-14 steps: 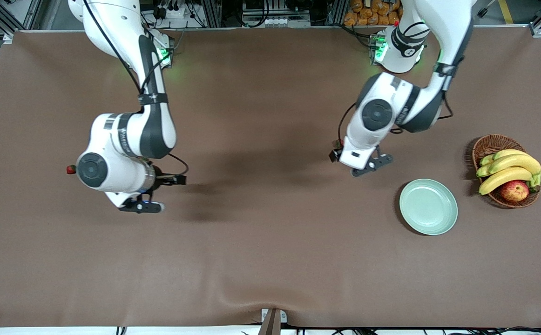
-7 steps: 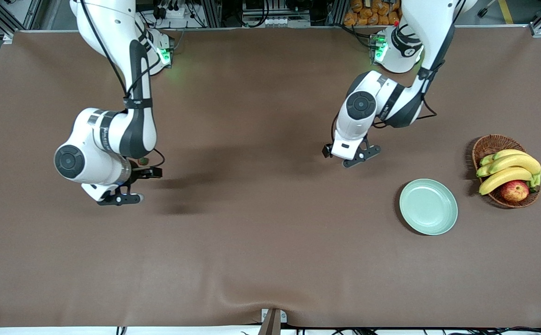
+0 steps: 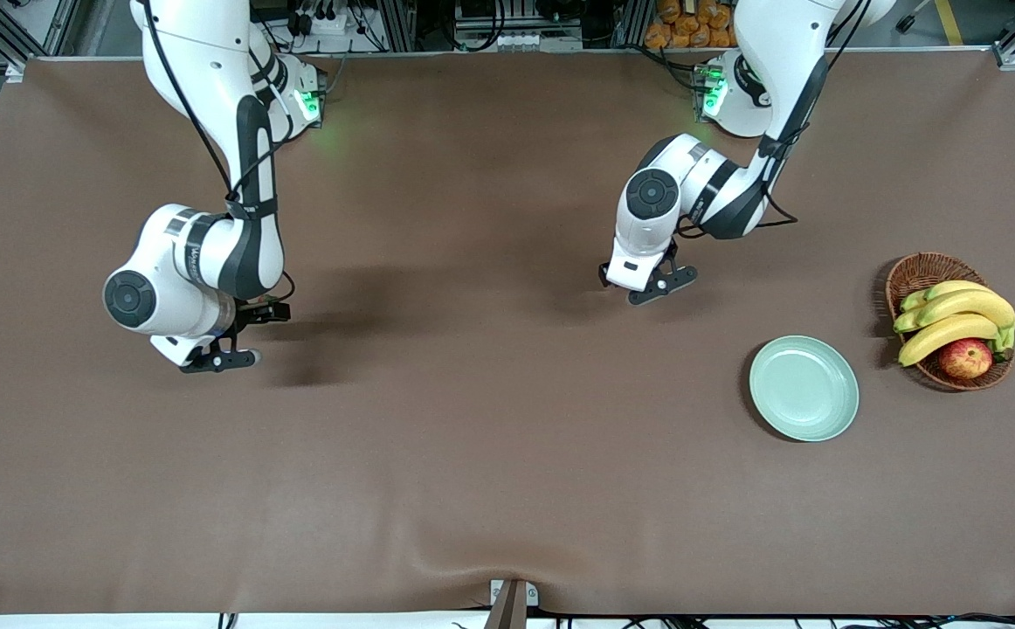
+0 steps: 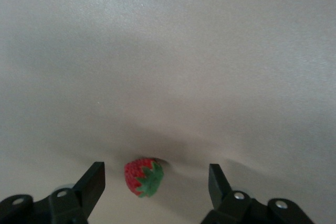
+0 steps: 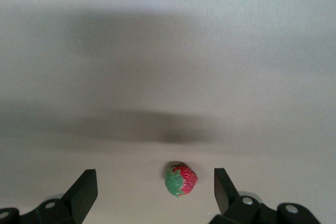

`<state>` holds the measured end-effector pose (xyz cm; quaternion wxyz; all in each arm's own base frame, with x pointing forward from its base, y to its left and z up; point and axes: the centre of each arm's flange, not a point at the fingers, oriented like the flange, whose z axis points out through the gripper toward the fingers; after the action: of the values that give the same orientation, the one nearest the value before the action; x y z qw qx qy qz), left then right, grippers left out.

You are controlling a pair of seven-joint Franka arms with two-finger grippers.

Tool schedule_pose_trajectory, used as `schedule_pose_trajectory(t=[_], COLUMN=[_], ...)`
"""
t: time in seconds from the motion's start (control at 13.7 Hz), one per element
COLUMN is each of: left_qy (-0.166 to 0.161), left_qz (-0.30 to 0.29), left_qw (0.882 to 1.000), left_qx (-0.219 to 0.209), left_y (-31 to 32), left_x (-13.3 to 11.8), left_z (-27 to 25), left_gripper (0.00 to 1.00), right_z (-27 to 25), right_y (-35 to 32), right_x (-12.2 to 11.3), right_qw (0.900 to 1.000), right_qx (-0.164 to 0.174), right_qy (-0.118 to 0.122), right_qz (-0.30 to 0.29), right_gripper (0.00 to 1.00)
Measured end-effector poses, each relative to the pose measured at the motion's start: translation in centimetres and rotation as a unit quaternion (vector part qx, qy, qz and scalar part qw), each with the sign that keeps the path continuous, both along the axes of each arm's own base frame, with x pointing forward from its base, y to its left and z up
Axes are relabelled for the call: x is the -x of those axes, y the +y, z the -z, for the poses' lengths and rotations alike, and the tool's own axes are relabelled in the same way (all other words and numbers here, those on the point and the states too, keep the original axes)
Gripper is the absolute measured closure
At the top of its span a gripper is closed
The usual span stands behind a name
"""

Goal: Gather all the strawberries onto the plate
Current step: 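Grasp strawberries with both grippers and lift the left one toward the plate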

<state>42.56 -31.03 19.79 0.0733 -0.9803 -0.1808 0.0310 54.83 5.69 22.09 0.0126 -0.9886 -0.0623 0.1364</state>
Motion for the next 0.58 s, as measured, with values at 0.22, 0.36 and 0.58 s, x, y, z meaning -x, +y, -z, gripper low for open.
schedule_pose_trajectory(t=[0.22,0.36,0.58], left_qy=[0.004,0.005,0.011], left_qz=[0.004,0.004,0.004], left_qw=[1.0,1.0,1.0], left_qx=[-0.007,-0.008,-0.011], left_y=[0.4,0.5,0.7], left_x=[0.3,0.4,0.7], left_z=[0.5,0.7,1.3], left_gripper=[0.18,0.19,0.24], right_z=[2.3,2.9,3.8], right_y=[-1.3,-2.1,-2.2], right_x=[2.1,2.8,3.5], right_qw=[1.0,1.0,1.0], right_qx=[0.0,0.001,0.006], right_qy=[0.019,0.025,0.021], right_qz=[-0.009,-0.008,-0.01], right_gripper=[0.19,0.21,0.33])
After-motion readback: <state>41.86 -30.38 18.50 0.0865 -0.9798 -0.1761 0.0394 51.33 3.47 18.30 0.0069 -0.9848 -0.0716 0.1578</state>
